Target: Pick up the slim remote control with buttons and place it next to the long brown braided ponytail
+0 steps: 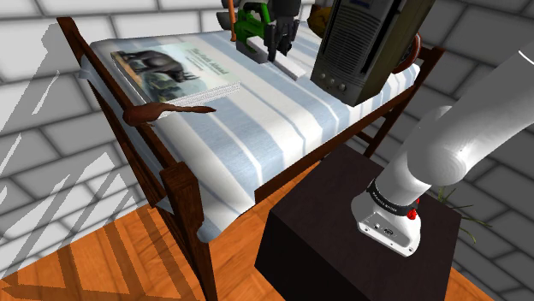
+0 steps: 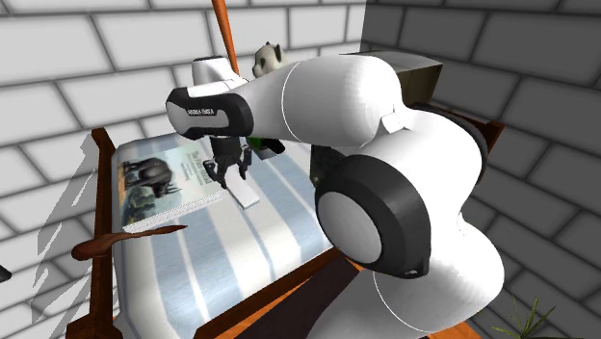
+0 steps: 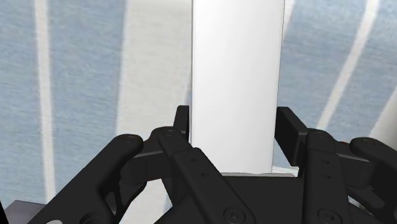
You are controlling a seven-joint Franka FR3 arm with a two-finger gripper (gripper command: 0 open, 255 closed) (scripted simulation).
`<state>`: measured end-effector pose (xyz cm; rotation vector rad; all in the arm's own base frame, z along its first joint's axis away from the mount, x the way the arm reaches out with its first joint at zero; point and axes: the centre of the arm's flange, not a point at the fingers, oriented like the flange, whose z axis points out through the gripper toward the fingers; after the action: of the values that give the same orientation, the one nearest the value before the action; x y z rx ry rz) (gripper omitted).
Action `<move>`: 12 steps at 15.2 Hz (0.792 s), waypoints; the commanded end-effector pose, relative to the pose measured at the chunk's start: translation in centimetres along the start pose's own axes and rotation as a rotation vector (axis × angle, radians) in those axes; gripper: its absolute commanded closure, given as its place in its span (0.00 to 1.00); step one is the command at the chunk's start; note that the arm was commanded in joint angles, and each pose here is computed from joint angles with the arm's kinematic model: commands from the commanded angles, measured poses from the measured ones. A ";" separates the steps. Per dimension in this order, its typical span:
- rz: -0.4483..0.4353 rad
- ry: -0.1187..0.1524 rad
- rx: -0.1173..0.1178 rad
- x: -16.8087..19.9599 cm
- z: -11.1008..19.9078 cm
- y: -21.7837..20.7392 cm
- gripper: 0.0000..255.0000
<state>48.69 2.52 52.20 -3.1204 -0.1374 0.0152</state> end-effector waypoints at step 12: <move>0.002 0.000 0.000 -2.0 0.4 -16.9 1.00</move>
<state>45.40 17.72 52.10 -3.1210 -0.1368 0.0154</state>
